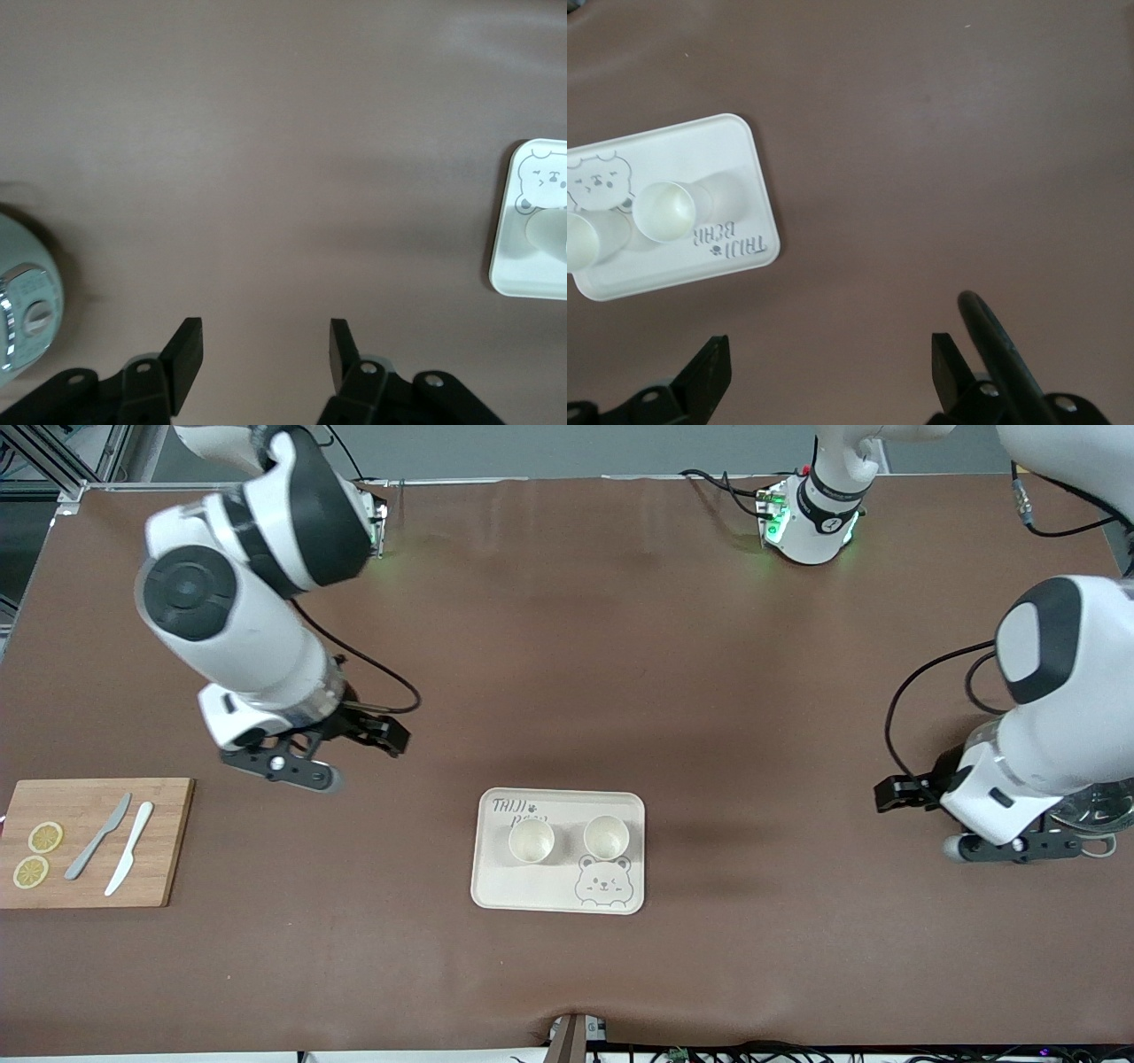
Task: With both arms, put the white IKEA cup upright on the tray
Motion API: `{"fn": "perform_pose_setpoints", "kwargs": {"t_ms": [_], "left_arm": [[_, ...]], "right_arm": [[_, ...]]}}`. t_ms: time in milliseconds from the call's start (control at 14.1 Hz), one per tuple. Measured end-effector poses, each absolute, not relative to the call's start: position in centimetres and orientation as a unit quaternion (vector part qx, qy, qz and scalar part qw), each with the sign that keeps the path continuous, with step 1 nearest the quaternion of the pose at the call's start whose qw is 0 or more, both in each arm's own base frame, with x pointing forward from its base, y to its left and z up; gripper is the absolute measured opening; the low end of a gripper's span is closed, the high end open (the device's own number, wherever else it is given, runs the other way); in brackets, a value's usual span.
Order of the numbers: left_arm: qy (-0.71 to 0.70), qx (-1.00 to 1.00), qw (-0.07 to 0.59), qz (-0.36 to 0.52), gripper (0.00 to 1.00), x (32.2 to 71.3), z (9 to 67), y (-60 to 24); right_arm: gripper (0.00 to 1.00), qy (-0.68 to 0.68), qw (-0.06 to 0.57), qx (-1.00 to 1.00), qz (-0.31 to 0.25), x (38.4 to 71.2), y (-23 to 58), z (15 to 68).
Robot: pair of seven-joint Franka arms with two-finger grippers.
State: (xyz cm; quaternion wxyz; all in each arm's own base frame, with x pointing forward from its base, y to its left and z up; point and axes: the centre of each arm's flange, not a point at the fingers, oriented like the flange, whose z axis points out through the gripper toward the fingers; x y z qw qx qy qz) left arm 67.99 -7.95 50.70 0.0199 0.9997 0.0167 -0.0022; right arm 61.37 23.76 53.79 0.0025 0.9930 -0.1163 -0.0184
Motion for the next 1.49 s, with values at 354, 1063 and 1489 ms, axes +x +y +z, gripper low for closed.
{"fn": "perform_pose_setpoints", "kwargs": {"t_ms": [354,1063,1489], "left_arm": [[0.017,1.0,0.022,-0.002,0.67,65.6,55.4,-6.8],[0.018,0.999,0.028,0.025,0.67,58.6,64.9,-2.4],[0.007,0.999,0.028,0.038,0.67,57.3,66.2,0.3]], "right_arm": [[1.0,-0.077,-0.003,0.997,-0.012,62.1,16.0,57.0],[1.0,-0.018,-0.006,1.0,-0.014,62.1,3.5,59.8],[1.0,-0.01,-0.002,1.0,-0.003,61.3,-3.5,61.3]]}}
